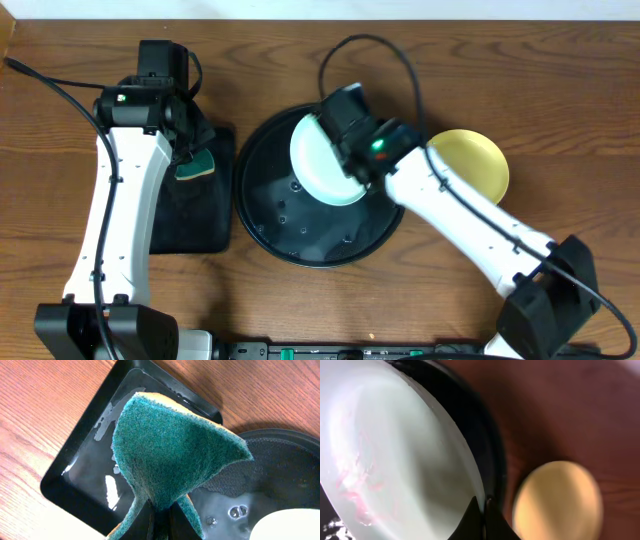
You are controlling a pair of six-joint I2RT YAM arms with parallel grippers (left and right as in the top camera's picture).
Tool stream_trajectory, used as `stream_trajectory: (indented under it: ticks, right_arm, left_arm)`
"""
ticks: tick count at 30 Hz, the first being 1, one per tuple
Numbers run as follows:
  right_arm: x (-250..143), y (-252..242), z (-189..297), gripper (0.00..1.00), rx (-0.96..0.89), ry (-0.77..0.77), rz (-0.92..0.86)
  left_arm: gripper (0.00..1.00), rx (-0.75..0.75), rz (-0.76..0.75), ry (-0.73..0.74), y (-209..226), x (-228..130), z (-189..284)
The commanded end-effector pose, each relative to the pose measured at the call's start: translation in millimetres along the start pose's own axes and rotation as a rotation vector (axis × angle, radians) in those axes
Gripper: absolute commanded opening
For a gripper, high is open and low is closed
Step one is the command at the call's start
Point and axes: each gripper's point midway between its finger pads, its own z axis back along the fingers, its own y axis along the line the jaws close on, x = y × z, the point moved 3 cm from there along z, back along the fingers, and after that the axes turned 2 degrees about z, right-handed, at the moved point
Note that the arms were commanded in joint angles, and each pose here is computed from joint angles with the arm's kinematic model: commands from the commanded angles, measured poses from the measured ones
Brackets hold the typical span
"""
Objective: Clean dirty plates on tray and stack at the side
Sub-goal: 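Lift the pale green plate with right gripper and stack it on the yellow plate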
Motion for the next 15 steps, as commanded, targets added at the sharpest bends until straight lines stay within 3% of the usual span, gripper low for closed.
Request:
stream_trajectory:
  ticks: [1, 15]
  right_arm:
    - [13.5, -21.6, 29.6, 0.01, -0.263, -0.118, 0.028]
    - [24.1, -14.6, 87.2, 0.01, -0.607, -0.311, 0.109]
  left_arm:
    - [0.08, 0.017, -0.018, -0.012, 4.0, 2.1, 1.1]
    - [0.08, 0.017, -0.018, -0.012, 4.0, 2.0, 1.1]
